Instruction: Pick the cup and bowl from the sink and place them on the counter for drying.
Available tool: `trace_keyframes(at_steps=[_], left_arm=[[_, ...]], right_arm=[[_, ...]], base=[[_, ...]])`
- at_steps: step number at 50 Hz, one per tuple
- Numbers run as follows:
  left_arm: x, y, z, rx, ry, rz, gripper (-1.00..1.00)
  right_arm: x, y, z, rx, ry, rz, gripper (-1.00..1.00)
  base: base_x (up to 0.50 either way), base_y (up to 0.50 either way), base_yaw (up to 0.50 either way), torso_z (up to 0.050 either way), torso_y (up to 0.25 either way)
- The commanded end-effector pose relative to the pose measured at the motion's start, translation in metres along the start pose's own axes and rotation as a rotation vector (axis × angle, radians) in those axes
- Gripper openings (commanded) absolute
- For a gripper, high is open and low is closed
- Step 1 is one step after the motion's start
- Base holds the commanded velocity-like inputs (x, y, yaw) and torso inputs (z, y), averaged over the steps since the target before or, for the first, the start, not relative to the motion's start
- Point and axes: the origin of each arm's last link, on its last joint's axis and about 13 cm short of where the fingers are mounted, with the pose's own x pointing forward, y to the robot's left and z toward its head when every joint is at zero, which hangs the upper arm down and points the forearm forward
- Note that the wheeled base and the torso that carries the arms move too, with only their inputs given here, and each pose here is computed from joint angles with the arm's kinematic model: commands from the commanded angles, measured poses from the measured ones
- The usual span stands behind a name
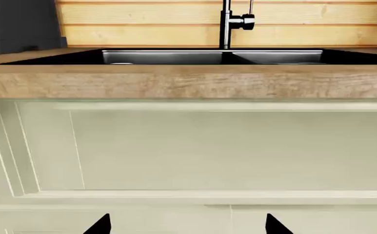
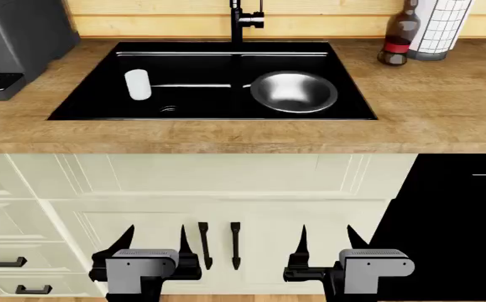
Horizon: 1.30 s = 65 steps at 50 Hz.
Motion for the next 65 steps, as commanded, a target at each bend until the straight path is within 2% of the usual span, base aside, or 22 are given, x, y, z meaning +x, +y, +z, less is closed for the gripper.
trace_keyframes(at_steps=[1,6,21,65], left_arm=[[0.0001,0.0005,-0.0002,-0.013,0.001,0.002,1.00],[-0.0007,0.0036,-0.0009,-0.050,0.007,0.019,1.00],[-0.0032,0.0058,-0.0013,-0.021,-0.016,0.001,1.00],[0.0000,0.0032,-0.0011,-0.023,-0.017,0.009,1.00]], right_arm=[[0.0006,0.0014,0.0002,-0.005,0.000,0.005,1.00],[-0.0009,0.0009,0.0008,0.001,-0.003,0.002,1.00],[-0.0027,0.0022,0.0007,-0.016,0.006,0.007,1.00],[-0.0020,0.0038,0.0005,-0.010,0.008,0.026,1.00]], base=[[0.00,0.00,0.00,0.000,0.000],[0.00,0.00,0.00,0.000,0.000],[0.00,0.00,0.00,0.000,0.000],[0.00,0.00,0.00,0.050,0.020]])
